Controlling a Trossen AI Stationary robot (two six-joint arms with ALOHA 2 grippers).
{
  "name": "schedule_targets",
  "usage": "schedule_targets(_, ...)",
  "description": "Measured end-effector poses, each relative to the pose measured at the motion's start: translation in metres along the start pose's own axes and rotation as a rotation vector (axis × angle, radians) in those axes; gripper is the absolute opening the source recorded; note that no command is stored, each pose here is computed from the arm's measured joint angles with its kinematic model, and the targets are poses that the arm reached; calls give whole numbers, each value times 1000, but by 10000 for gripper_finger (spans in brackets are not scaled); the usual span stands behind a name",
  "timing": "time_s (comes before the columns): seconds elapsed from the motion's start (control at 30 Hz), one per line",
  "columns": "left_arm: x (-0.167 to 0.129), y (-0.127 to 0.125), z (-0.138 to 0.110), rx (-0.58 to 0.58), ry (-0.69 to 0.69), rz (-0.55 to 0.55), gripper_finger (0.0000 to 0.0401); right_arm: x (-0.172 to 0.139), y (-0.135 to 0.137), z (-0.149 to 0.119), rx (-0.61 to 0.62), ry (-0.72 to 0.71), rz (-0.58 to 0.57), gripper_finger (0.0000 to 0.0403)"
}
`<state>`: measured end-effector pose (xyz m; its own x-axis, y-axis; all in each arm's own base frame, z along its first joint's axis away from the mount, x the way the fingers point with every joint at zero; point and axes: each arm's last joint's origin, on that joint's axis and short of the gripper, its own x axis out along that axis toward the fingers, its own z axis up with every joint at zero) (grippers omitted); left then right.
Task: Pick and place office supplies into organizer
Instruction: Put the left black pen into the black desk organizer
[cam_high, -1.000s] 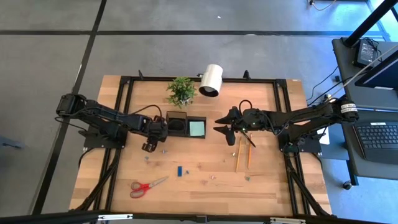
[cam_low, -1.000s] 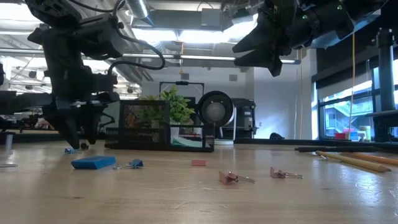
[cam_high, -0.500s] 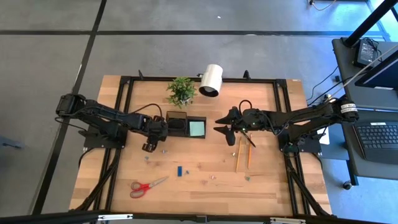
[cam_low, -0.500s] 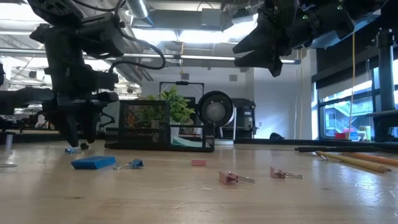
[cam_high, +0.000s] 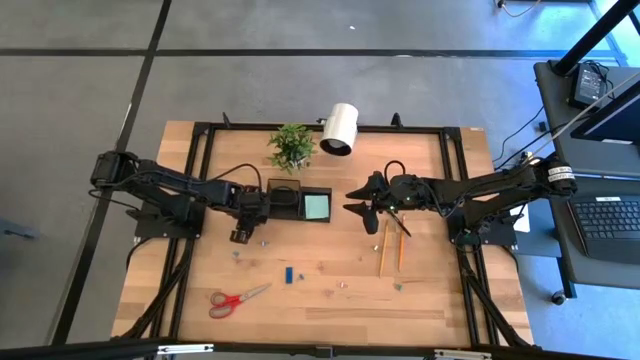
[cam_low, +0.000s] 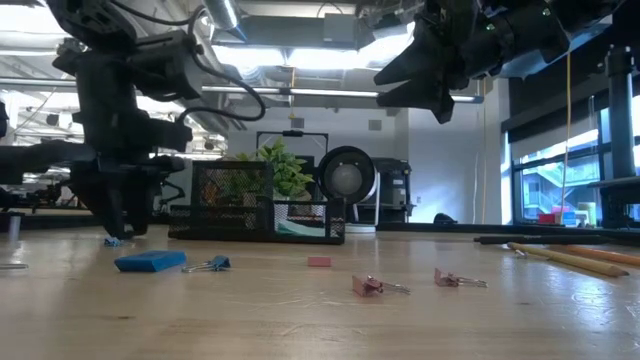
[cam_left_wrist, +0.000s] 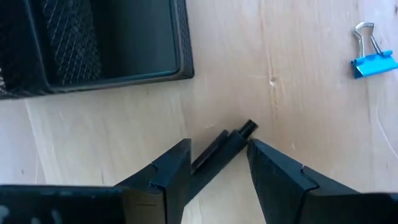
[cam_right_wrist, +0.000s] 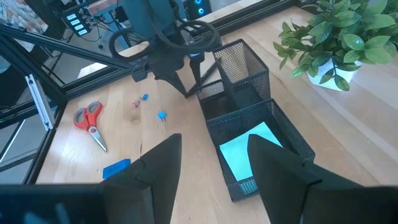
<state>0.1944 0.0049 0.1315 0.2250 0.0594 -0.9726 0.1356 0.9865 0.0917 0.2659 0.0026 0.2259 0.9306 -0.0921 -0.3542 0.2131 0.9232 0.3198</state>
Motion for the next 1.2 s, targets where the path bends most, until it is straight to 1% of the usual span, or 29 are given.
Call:
schedule_targets(0.17,0,0,0,-19,1,-4,146,0,0,0,0,0,0,188)
schedule_targets(0.8,0,-2,-1,2,1,-31,53,0,0,0,-5,1,-1,188)
schedule_targets(1.1,-3,-1,2,2,6,-35,48,0,0,0,-6,3,-1,188)
schedule_targets(1.2,-9,-2,3,3,51,-77,48,0,0,0,-7,3,-2,188)
